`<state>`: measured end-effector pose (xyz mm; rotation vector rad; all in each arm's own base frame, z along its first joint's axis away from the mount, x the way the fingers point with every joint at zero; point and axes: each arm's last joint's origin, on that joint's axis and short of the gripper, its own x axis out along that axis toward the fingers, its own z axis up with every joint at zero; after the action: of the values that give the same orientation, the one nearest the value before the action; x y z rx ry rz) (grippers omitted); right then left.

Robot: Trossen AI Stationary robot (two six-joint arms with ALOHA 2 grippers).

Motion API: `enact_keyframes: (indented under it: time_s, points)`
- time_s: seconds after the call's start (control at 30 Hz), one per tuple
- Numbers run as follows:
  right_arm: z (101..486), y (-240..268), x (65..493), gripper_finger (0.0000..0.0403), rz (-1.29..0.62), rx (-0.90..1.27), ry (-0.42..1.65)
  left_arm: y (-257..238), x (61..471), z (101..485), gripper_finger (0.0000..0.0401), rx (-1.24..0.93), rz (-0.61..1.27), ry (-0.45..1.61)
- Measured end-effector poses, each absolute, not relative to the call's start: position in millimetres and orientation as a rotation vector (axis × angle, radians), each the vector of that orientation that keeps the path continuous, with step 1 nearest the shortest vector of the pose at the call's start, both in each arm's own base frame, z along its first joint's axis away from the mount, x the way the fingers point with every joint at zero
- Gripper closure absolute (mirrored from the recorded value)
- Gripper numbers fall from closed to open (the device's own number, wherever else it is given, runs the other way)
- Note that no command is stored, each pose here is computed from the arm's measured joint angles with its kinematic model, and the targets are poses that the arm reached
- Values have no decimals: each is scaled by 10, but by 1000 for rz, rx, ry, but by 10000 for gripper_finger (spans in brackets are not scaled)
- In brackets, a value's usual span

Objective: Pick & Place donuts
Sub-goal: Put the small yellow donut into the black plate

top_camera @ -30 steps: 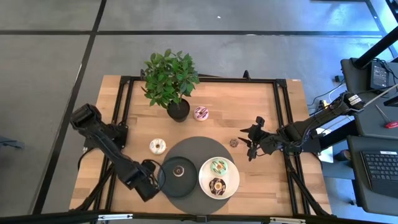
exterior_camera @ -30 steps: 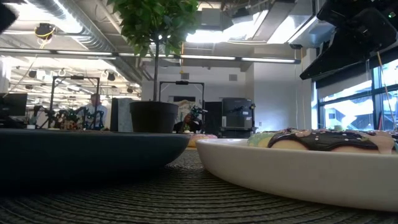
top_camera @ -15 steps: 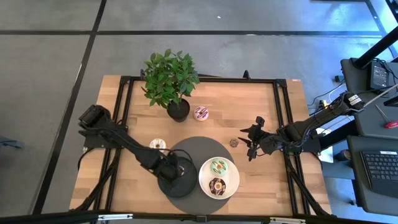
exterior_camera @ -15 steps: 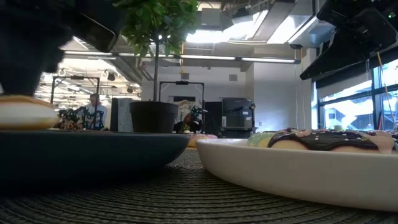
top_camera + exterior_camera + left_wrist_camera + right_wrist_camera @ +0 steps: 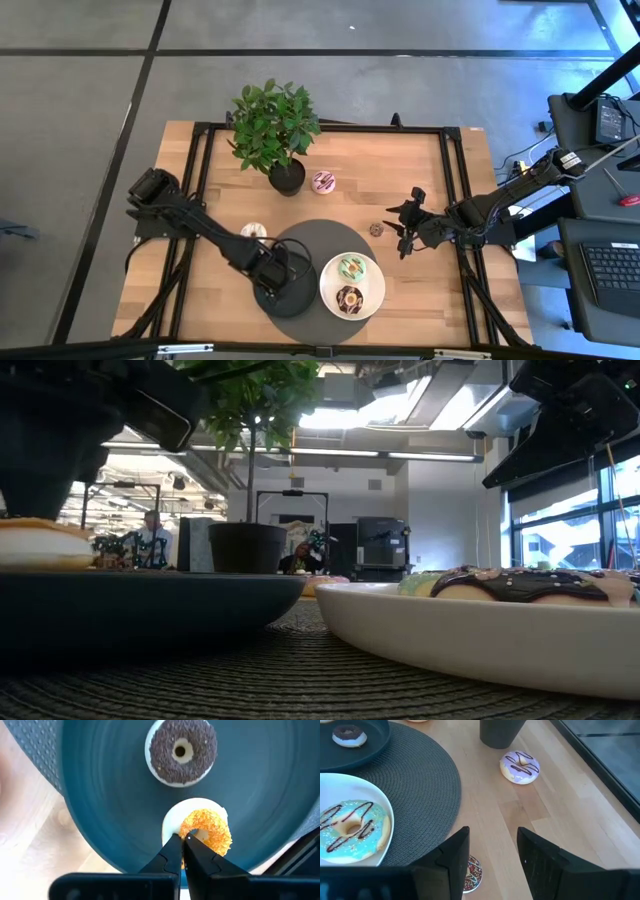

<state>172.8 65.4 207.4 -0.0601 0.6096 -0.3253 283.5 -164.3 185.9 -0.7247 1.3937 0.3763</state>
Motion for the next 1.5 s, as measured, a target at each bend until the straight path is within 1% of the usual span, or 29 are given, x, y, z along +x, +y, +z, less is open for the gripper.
enact_keyframes:
  time_s: [0.13,0.37,0.57,1.5]
  points:
    - [2074,654,1728,237,-325,-60,610,-1651,2837,1840,396,-713,396,1378]
    - [2074,655,1728,237,-322,-58,611,-1652,2848,1748,394,-702,420,1412]
    - [2073,661,1728,237,-307,-51,617,-1640,2852,1747,390,-673,448,1374]
    - [2072,662,1729,237,-302,-47,618,-1637,2843,1745,383,-687,461,1386]
